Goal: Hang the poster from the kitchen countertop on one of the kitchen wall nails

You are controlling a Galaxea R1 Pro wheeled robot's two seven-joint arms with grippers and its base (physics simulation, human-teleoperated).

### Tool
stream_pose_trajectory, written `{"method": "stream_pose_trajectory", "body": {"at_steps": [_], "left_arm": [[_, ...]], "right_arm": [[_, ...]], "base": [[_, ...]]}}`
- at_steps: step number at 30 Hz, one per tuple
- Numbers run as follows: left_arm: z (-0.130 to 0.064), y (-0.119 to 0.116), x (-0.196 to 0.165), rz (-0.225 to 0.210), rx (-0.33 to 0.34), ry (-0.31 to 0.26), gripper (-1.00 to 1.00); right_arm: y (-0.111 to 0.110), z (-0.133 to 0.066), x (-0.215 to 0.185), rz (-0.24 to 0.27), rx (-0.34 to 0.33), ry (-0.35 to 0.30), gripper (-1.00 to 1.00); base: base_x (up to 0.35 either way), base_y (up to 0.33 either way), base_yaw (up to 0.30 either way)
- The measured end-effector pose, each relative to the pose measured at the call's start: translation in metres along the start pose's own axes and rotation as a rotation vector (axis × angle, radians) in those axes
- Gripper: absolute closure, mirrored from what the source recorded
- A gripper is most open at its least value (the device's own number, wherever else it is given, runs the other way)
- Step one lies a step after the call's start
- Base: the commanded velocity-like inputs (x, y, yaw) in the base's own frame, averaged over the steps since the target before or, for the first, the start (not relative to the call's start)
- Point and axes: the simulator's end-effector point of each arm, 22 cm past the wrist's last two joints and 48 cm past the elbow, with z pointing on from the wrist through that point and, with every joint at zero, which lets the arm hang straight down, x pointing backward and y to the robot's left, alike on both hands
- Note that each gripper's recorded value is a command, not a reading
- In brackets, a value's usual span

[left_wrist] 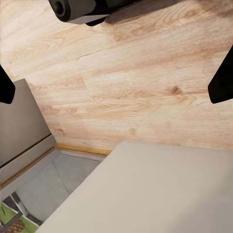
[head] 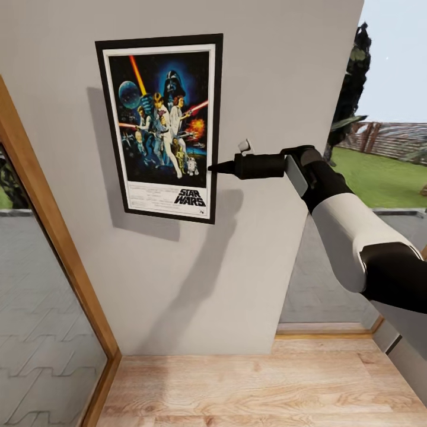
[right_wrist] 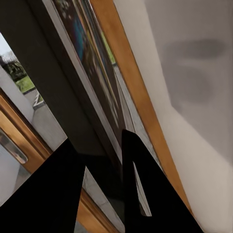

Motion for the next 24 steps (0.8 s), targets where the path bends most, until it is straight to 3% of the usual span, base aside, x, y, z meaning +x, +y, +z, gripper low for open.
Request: {"method": "stream_pose_trajectory", "body": {"at_steps": [24], "left_arm": [[-0.0001, 0.0000, 0.0000, 0.000, 0.000, 0.000, -1.00]], "right_arm": [[0.0027, 0.0046, 0.0013, -0.004, -0.008, 0.002, 1.00]], "base": [[0.000, 0.000, 0.000]]}}
